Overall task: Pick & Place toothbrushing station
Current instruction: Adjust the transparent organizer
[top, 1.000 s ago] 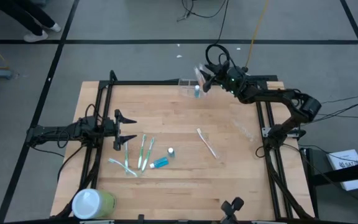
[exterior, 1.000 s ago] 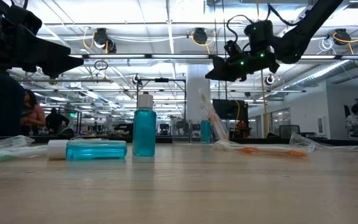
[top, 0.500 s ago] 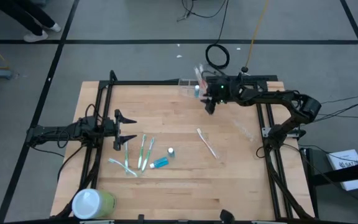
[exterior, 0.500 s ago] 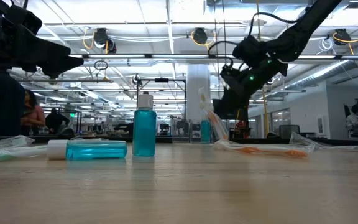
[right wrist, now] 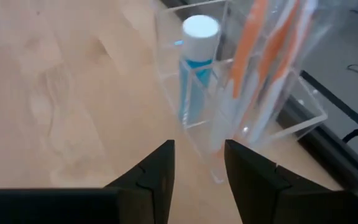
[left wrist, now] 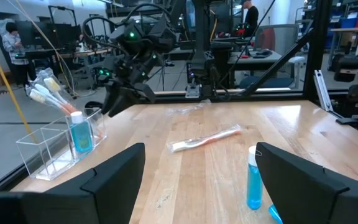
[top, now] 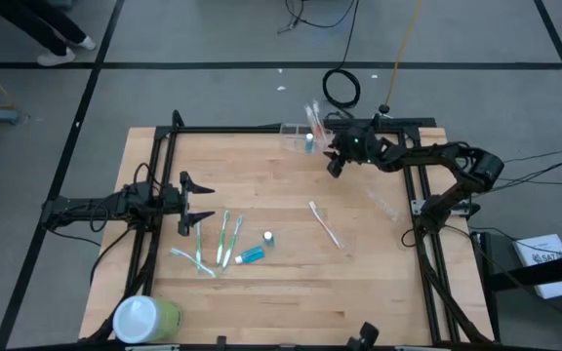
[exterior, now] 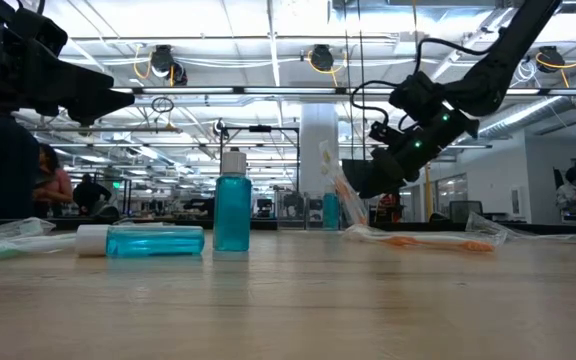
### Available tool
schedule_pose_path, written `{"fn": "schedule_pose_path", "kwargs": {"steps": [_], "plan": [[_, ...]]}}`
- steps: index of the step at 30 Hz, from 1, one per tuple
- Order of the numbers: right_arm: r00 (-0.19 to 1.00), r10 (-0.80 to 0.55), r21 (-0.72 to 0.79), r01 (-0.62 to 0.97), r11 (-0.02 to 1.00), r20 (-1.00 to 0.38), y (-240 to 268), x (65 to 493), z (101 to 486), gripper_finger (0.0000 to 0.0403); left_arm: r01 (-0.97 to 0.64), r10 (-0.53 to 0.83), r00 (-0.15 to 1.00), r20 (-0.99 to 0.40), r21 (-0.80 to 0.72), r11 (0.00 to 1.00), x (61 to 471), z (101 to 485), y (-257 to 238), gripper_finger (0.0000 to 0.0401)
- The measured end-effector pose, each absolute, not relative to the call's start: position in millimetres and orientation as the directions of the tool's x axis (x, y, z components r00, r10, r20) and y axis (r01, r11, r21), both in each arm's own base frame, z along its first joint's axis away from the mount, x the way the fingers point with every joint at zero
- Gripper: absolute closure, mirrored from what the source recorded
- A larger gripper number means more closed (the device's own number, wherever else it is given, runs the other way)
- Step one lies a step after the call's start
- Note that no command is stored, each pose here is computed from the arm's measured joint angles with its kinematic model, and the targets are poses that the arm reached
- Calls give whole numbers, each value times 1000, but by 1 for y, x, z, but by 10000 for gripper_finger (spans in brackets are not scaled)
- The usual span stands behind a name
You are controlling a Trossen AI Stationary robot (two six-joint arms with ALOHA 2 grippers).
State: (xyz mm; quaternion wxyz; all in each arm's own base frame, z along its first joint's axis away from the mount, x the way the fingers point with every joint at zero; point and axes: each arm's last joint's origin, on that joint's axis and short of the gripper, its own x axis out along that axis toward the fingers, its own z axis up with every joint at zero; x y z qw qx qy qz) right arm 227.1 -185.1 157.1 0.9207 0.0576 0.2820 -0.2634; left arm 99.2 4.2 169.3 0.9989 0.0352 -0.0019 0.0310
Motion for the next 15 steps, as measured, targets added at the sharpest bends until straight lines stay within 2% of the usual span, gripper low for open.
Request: {"fn": "schedule_pose_path", "kwargs": {"steps": [15], "plan": [[690,-527,-75,570,818,-496,-192,224,160,273,-62,62,998,7,70,996,99,169,4,91]]}}
